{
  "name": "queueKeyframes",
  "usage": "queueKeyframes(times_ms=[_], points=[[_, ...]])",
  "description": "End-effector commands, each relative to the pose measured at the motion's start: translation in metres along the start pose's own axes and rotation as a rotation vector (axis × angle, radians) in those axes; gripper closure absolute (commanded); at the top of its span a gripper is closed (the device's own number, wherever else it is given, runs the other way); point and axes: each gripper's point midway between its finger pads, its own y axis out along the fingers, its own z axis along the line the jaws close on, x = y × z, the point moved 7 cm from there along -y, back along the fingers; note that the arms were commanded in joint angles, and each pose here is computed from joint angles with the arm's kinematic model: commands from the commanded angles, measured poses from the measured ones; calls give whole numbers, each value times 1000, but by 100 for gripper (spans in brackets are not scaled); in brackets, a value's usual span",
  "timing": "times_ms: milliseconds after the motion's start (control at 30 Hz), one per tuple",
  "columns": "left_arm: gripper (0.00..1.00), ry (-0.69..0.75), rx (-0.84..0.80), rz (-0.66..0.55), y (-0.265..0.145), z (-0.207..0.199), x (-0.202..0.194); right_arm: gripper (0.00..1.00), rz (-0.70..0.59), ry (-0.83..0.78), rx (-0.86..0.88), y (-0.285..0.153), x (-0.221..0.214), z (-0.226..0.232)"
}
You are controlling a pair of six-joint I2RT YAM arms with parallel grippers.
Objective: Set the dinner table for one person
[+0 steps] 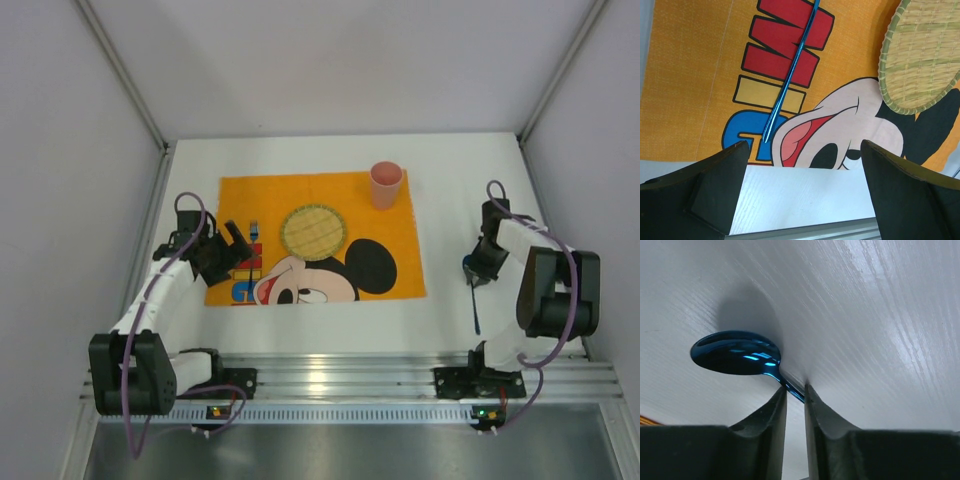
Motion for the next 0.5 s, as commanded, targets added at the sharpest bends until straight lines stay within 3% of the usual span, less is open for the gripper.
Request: queueKeyframes(times_ms=[0,133,267,467], points=[[1,3,-18,-64,-3,-5,10,84,-40,-7,-30,20,14,0],[1,-6,-17,-61,-1,-6,11,100,-32,-31,-32,27,14,0],[1,-8,-15,-64,-1,-7,13,100,-52,-43,-24,22,20,2],[1,-3,-18,-67,-2,-11,18,100,-216,-113,71,-47,47,40]])
